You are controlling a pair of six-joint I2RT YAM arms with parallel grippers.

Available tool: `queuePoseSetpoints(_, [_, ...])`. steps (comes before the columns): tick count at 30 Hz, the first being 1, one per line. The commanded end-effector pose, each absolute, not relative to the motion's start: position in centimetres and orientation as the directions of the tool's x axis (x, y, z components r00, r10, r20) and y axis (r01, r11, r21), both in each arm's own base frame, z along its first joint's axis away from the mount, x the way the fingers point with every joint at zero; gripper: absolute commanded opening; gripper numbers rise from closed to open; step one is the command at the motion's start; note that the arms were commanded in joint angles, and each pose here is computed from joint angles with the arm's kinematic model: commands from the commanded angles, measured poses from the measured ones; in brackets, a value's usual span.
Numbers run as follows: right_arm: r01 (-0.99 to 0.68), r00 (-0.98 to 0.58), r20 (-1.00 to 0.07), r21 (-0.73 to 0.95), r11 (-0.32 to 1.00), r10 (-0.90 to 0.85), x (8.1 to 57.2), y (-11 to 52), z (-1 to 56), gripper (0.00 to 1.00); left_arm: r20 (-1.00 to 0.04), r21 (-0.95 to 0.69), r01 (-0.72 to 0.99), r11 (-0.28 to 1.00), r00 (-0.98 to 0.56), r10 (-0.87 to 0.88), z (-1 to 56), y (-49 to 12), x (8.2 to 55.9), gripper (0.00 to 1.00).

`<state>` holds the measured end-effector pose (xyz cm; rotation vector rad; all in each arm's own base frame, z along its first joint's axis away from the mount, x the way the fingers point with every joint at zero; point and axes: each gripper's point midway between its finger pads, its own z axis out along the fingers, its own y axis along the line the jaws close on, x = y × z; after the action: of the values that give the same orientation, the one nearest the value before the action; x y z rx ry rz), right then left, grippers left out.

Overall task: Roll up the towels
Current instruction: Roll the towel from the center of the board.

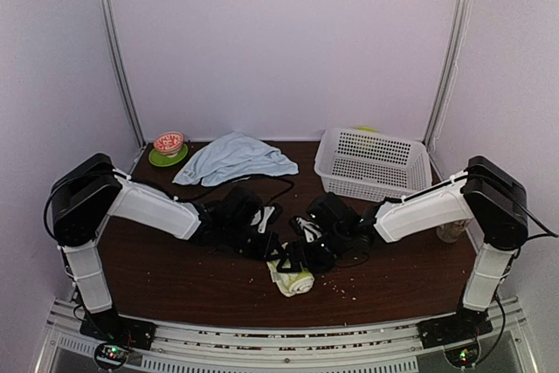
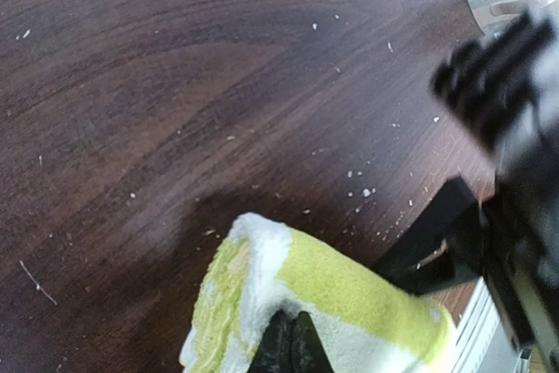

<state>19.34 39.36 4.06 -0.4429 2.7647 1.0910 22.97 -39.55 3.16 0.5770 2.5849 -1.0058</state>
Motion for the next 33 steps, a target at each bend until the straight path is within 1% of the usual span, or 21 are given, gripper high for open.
queuePoseSetpoints(1, [-0.317, -0.948, -0.142, 0.529, 0.788, -0.286, 16.9, 38.0, 0.1, 0.67, -0.243, -0.460, 0.366, 0.809, -0.928, 0.282, -2.9, -34.3, 20.4, 0.00])
queuePoseSetpoints(4, [-0.320, -0.947, -0.144, 0.476, 0.819, -0.286, 16.7, 37.7, -0.8, 0.61, -0.240, -0.461, 0.360, 0.811, -0.930, 0.277, -3.1, -34.1, 20.3, 0.00])
queuePoseSetpoints(7, [-0.311, -0.950, -0.145, 0.414, 0.856, -0.275, 16.7, 36.9, -1.6, 0.48, -0.243, -0.462, 0.360, 0.810, -0.930, 0.274, -2.9, -34.0, 20.3, 0.00])
queuePoseSetpoints(10, [-0.294, -0.955, -0.160, 0.386, 0.874, -0.250, 16.9, 36.7, -1.8, 0.41, -0.254, -0.460, 0.365, 0.809, -0.927, 0.274, -2.4, -34.0, 20.4, 0.00])
queuePoseSetpoints(14, [-0.286, -0.953, -0.194, 0.342, 0.895, -0.231, 17.5, 36.0, -1.6, 0.27, -0.273, -0.450, 0.373, 0.812, -0.923, 0.273, -1.4, -33.8, 20.6, 0.00])
queuePoseSetpoints(17, [-0.325, -0.937, -0.222, 0.267, 0.907, -0.271, 18.1, 35.4, -1.2, 0.14, -0.296, -0.446, 0.384, 0.808, -0.916, 0.272, -0.1, -33.8, 21.0, 0.00])
queuePoseSetpoints(20, [-0.370, -0.915, -0.234, 0.154, 0.916, -0.330, 18.6, 33.7, -1.2, 0.07, -0.318, -0.446, 0.392, 0.805, -0.910, 0.267, 1.3, -34.0, 21.6, 0.00])
queuePoseSetpoints(23, [-0.418, -0.883, -0.231, -0.004, 0.908, -0.408, 19.1, 30.8, -0.9, 0.05, -0.347, -0.451, 0.397, 0.799, -0.903, 0.253, 2.9, -34.2, 22.1, 0.00])
queuePoseSetpoints(27, [-0.456, -0.847, -0.215, -0.177, 0.872, -0.486, 19.8, 27.6, -0.2, 0.05, -0.375, -0.471, 0.401, 0.786, -0.897, 0.233, 4.6, -34.7, 22.6, 0.00])
queuePoseSetpoints(29, [-0.462, -0.837, -0.214, -0.214, 0.860, -0.503, 20.0, 27.0, 0.1, 0.05, -0.384, -0.485, 0.403, 0.776, -0.895, 0.225, 5.1, -35.2, 22.9, 0.00])
queuePoseSetpoints(33, [-0.458, -0.827, -0.245, -0.228, 0.859, -0.506, 20.4, 27.5, 0.5, 0.05, -0.406, -0.526, 0.415, 0.742, -0.889, 0.210, 6.6, -37.0, 23.8, 0.00])
